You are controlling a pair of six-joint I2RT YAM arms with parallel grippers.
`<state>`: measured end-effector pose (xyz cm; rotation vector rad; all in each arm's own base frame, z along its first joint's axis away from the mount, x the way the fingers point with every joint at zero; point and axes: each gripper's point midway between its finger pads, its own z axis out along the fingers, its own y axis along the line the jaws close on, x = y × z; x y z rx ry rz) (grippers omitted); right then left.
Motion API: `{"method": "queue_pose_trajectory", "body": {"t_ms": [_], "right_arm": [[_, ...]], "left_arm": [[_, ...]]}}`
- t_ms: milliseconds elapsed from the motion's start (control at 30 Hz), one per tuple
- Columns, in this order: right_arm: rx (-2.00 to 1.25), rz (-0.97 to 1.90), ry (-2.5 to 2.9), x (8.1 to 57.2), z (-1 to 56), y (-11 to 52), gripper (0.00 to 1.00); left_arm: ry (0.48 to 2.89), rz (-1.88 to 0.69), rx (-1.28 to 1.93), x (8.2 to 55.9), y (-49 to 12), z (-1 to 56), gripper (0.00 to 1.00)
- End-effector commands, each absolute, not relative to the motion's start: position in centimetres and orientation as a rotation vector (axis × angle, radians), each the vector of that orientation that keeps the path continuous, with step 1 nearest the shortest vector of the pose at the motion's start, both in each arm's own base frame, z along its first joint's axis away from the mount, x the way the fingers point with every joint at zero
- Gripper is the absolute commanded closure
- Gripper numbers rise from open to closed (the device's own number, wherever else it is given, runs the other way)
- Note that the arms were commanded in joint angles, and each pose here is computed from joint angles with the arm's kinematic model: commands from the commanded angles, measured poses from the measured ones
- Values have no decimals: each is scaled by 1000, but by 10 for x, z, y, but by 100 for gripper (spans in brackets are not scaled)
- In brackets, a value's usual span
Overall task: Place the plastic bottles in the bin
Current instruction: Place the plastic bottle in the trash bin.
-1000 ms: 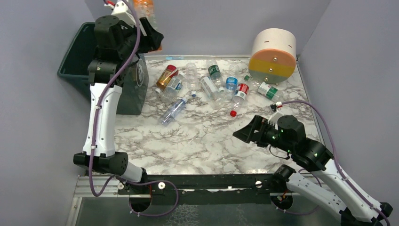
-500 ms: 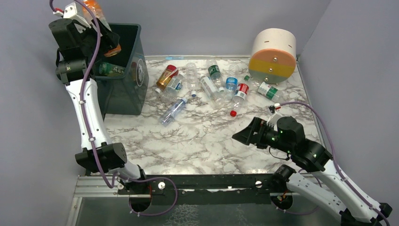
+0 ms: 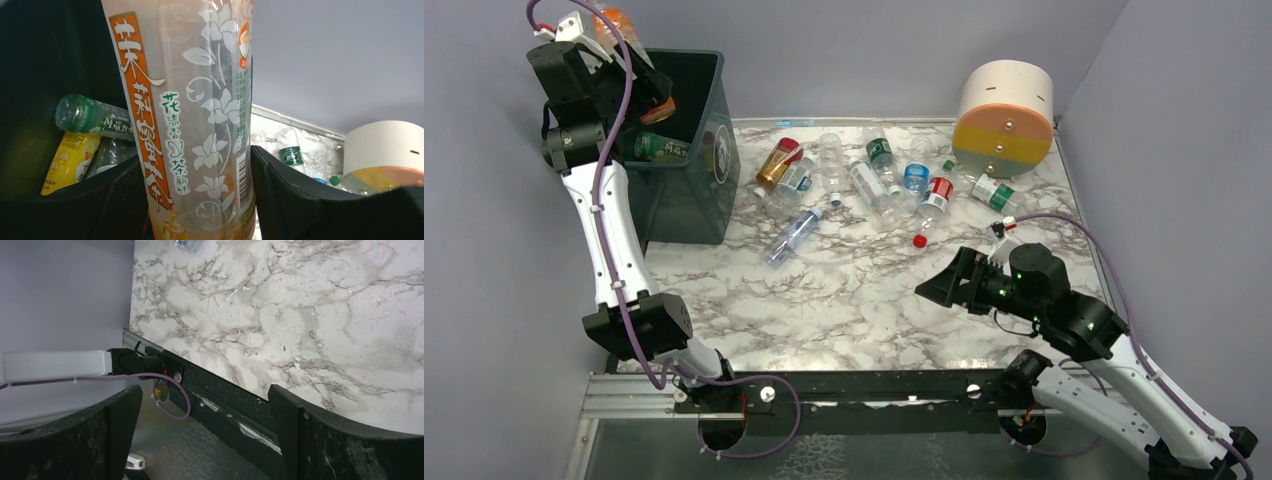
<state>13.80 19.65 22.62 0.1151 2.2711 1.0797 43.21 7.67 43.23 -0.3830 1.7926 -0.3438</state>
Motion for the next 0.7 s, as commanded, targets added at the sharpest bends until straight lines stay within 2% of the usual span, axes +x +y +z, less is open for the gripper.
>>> {"method": "queue_pose_trajectory", "body": {"t_ms": [0, 33, 133, 167, 367, 667], "right_arm": [[77, 1136, 2239, 134, 241, 201, 1], [79, 1140, 2235, 134, 241, 201, 1], [82, 1145, 2238, 133, 241, 201, 0], [81, 1146, 2237, 133, 241, 202, 1], [79, 1131, 2235, 135, 245, 201, 0], [71, 1083, 2217, 150, 259, 205, 1]], "left_arm": [[1792, -306, -411, 438, 90, 422, 27], [1797, -297, -415, 439, 91, 420, 23], [1804, -291, -424, 441, 95, 416, 4], [1804, -299, -422, 441, 94, 416, 1], [1791, -332, -410, 436, 87, 423, 1], [1657, -579, -193, 391, 19, 501, 1]]}}
